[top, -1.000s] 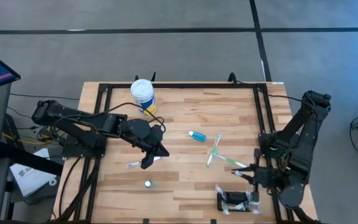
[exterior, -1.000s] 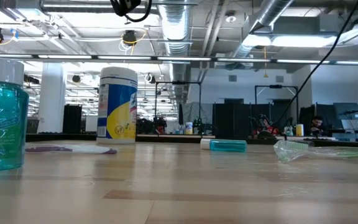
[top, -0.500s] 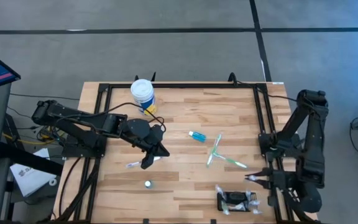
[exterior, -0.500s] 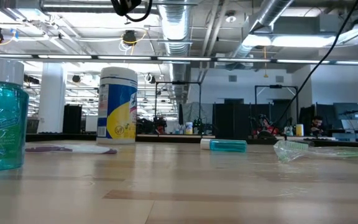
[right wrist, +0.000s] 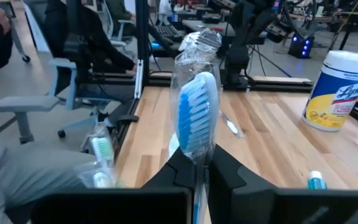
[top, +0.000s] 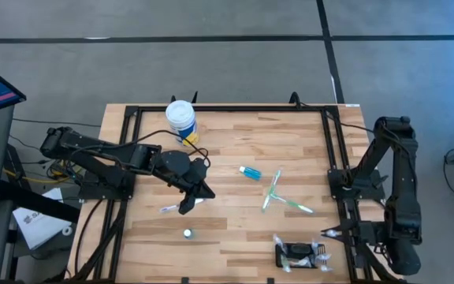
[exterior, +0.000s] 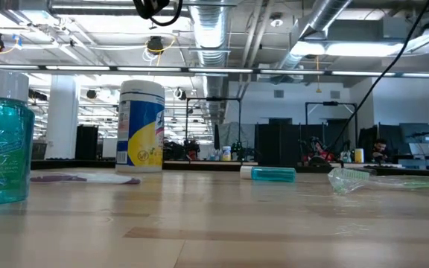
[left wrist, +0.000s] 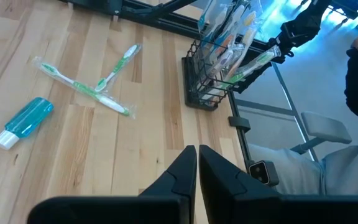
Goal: Pick & Place toothbrushing station
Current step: Put the blue toothbrush into the wire organizer
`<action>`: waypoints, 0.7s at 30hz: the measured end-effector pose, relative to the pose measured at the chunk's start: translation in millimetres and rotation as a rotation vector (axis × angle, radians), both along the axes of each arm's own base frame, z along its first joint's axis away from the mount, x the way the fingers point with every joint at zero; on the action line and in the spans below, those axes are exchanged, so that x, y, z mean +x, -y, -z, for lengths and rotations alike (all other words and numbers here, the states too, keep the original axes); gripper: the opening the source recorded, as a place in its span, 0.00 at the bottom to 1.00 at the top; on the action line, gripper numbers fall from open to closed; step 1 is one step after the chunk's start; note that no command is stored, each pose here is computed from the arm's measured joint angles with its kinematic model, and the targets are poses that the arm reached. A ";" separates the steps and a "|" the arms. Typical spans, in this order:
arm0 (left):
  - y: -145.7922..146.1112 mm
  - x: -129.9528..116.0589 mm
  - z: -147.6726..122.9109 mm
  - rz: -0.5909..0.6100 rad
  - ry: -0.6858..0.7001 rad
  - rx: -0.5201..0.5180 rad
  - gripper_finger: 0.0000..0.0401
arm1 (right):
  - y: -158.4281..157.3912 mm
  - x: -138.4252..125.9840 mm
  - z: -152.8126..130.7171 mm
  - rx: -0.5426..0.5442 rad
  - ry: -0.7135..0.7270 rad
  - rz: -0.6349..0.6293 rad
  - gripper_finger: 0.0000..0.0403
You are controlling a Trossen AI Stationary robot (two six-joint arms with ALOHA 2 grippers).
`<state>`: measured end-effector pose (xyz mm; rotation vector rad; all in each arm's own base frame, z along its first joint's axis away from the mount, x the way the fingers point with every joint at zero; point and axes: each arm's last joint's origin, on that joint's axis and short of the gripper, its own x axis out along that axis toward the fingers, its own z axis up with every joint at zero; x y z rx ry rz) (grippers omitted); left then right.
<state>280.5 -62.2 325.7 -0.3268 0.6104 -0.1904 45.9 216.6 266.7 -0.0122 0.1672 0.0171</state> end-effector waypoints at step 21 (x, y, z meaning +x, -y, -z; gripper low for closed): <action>0.1 0.4 -0.6 0.000 0.007 -0.001 0.03 | -11.6 -14.3 11.4 0.033 0.051 -0.023 0.01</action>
